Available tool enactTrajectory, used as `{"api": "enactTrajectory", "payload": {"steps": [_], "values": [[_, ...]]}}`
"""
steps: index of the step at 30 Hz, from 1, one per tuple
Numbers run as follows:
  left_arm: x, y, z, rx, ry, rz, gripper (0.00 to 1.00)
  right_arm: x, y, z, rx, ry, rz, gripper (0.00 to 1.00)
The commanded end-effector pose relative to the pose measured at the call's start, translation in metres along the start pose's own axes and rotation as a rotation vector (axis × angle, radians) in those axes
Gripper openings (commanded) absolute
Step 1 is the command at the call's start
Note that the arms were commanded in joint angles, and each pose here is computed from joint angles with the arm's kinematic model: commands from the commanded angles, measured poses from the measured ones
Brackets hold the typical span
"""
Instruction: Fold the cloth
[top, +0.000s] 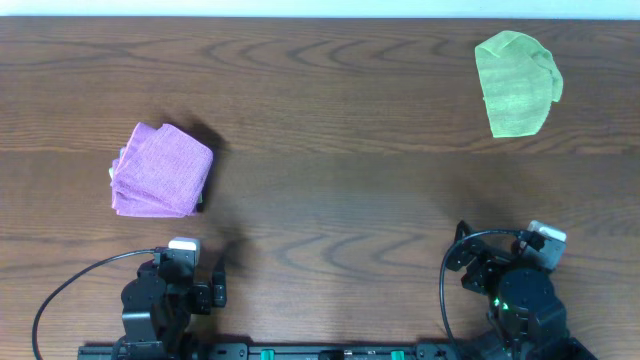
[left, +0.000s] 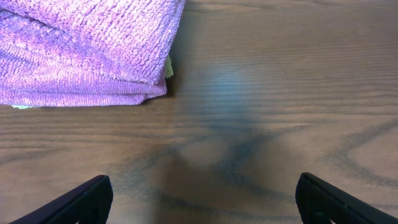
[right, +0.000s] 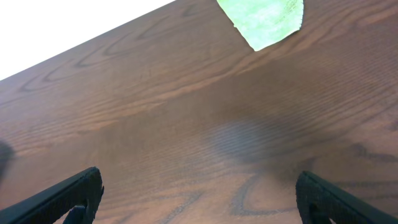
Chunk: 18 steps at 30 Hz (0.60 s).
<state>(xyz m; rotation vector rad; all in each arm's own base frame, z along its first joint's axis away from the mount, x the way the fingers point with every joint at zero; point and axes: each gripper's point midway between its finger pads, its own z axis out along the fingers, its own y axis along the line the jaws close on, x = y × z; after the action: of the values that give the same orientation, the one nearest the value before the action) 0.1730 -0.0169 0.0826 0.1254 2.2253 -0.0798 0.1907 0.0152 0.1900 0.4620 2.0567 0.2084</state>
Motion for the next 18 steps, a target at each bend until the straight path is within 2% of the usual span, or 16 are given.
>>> {"api": "enactTrajectory", "payload": {"steps": [1,5,18], "values": [[0.028,0.006,0.011,-0.03,0.089,0.044,0.95,-0.001,-0.003,0.0,0.015,-0.012,0.015,0.99],[0.024,0.011,0.014,-0.057,0.068,0.099,0.95,-0.001,-0.004,0.0,0.016,-0.012,0.015,0.99],[0.024,0.017,0.014,-0.091,0.069,0.122,0.95,-0.001,-0.004,0.0,0.016,-0.012,0.015,0.99]]}}
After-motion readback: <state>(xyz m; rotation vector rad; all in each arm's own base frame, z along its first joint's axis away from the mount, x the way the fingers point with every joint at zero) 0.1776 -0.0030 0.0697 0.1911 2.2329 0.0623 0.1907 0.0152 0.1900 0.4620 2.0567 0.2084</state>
